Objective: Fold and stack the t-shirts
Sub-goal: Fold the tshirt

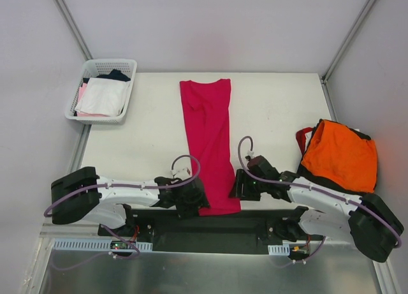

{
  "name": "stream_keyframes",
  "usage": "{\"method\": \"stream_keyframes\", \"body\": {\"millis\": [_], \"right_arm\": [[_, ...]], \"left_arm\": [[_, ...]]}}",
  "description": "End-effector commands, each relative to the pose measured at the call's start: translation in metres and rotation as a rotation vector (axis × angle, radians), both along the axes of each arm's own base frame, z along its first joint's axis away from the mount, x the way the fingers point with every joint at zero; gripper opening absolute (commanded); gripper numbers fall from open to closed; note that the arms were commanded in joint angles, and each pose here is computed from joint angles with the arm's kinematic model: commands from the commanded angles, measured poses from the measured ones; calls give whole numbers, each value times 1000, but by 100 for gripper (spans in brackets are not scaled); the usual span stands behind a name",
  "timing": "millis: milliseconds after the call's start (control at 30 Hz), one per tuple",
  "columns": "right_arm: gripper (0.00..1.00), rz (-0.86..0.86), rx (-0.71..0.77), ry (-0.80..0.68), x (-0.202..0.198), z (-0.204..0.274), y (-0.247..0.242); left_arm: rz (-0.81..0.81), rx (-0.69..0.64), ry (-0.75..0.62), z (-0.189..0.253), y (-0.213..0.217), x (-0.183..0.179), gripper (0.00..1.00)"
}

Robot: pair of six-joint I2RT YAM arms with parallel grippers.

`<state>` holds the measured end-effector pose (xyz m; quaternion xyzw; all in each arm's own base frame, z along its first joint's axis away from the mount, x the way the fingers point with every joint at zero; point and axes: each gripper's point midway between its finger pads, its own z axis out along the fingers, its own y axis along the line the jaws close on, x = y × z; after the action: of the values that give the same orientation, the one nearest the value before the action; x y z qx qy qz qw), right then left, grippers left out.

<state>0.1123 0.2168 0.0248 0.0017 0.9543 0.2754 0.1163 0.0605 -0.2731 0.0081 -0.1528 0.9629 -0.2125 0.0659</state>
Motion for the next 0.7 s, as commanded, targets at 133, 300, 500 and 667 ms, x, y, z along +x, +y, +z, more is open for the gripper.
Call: {"method": "stream_keyframes", "body": {"millis": [133, 300, 500, 667], "right_arm": [[60, 7, -260, 148, -49, -33, -62], [60, 20, -281, 158, -54, -38, -62], [60, 37, -294, 159, -58, -42, -60], [60, 58, -320, 171, -61, -50, -61]], "left_arm": [[2, 123, 4, -20, 24, -6, 73], [46, 173, -32, -21, 30, 4, 72], [56, 181, -129, -4, 24, 26, 73], [-15, 167, -152, 7, -2, 33, 73]]}}
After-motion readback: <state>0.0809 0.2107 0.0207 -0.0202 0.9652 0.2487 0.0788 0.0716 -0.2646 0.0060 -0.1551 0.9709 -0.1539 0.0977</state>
